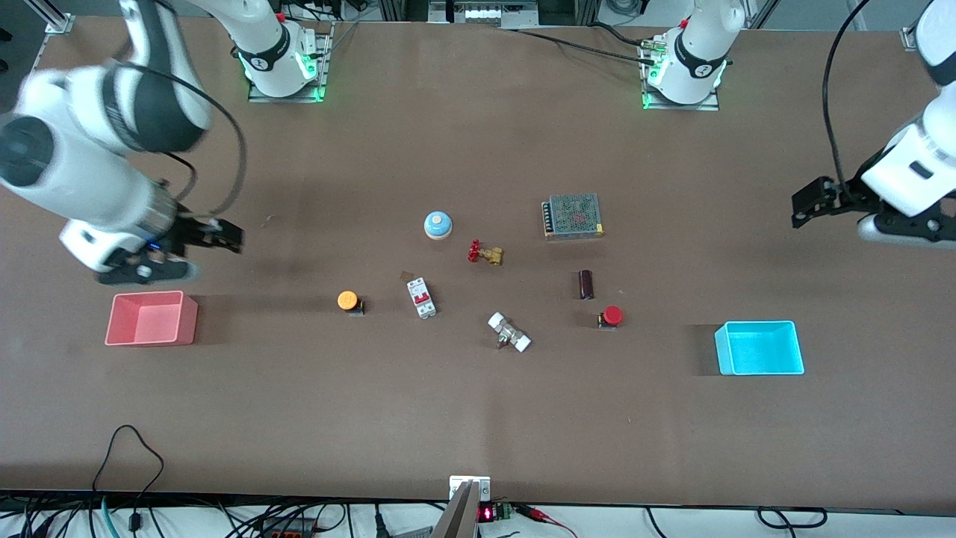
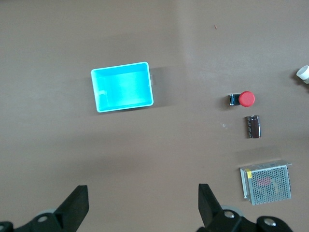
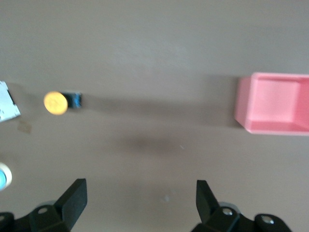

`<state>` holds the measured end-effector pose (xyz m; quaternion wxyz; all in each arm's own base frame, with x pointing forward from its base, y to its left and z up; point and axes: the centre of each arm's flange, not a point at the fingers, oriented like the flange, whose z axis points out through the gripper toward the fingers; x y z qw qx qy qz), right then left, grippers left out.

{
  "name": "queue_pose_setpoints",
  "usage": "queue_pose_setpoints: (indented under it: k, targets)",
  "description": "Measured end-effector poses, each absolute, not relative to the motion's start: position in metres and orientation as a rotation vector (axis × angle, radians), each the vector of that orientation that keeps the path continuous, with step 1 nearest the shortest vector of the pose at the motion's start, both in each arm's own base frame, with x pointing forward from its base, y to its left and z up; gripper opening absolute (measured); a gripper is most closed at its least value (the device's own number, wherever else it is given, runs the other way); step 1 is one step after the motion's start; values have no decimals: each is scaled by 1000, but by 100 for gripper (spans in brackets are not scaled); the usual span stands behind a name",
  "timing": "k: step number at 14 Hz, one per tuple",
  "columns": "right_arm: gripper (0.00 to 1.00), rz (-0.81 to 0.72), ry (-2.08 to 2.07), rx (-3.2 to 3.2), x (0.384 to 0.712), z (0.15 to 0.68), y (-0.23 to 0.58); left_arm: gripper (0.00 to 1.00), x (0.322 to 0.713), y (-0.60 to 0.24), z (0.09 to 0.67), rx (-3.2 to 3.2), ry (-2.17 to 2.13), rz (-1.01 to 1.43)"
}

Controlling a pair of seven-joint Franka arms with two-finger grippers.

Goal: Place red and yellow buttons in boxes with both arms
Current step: 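Reach the right gripper to the yellow button while the left gripper reaches the red button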

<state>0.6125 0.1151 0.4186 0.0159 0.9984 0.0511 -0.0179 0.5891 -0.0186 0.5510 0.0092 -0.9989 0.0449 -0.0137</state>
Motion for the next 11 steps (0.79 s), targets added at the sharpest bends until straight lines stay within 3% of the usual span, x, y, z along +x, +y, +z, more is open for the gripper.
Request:
queue_pose_setpoints:
  k: [11]
  targets:
    - [100, 20, 126, 3139, 647, 305, 221, 100, 649, -136, 403, -3211, -14, -36]
